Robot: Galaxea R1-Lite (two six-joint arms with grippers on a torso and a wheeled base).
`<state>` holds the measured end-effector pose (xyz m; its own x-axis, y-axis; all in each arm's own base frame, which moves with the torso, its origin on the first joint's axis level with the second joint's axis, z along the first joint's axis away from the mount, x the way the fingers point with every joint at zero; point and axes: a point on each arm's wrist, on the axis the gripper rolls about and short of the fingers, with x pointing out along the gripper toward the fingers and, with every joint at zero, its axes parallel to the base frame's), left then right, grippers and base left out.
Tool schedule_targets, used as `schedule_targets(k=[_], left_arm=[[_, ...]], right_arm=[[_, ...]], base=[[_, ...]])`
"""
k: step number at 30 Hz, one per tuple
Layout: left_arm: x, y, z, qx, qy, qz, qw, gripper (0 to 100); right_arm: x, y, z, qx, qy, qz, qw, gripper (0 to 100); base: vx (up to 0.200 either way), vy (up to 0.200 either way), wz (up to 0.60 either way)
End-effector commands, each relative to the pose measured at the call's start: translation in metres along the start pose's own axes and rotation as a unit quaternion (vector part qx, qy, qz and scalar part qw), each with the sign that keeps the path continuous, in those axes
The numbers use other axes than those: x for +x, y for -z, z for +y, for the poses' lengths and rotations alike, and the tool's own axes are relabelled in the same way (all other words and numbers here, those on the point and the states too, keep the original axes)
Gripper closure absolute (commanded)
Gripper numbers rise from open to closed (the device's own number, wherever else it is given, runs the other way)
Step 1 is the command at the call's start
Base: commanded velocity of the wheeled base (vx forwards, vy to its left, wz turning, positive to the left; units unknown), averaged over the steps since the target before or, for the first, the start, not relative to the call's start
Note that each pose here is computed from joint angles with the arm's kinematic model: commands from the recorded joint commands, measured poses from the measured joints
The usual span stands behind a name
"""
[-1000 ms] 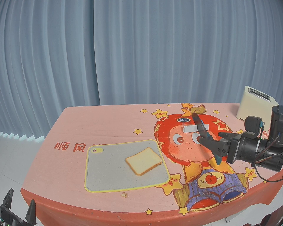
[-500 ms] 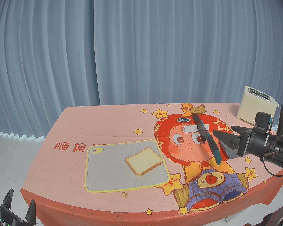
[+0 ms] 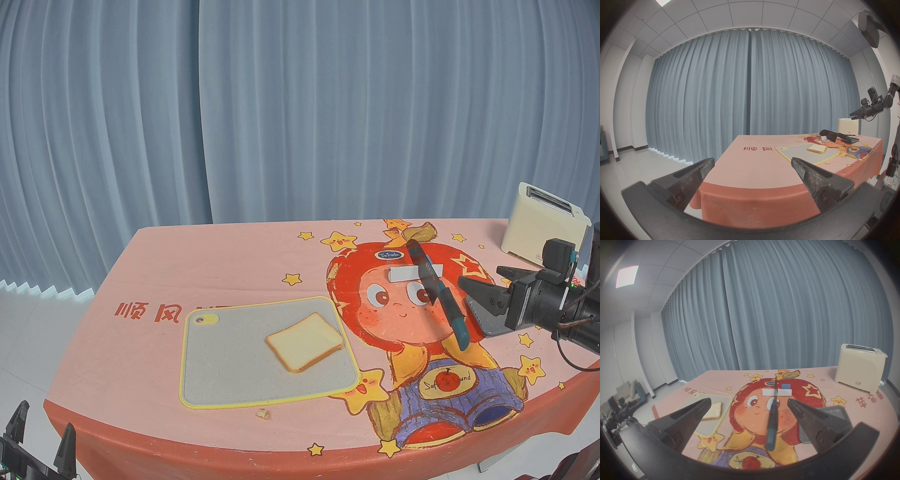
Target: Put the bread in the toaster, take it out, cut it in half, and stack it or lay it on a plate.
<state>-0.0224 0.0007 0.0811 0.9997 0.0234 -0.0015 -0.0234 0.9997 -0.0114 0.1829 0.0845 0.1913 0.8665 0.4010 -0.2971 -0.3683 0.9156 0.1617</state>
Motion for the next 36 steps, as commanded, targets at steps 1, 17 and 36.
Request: schedule_targets(k=[1, 17, 36], left_arm=[[0.001, 0.005, 0.000, 0.000, -0.001, 0.009, 1.0000, 0], [0.001, 0.005, 0.000, 0.000, 0.000, 0.010, 1.0000, 0], [0.001, 0.005, 0.000, 0.000, -0.001, 0.009, 1.0000, 0]], right_arm=[[0.005, 0.002, -0.009, -0.007, 0.030, 0.006, 0.9995, 0], [0.028, -0.020, -0.014, -0.005, 0.101, -0.024, 0.9946, 0], [0.100, 0.028, -0.014, -0.014, 0.097, 0.015, 0.9951, 0]], base=[[0.000, 0.000, 0.00], [0.000, 0.000, 0.00], [0.000, 0.000, 0.00]])
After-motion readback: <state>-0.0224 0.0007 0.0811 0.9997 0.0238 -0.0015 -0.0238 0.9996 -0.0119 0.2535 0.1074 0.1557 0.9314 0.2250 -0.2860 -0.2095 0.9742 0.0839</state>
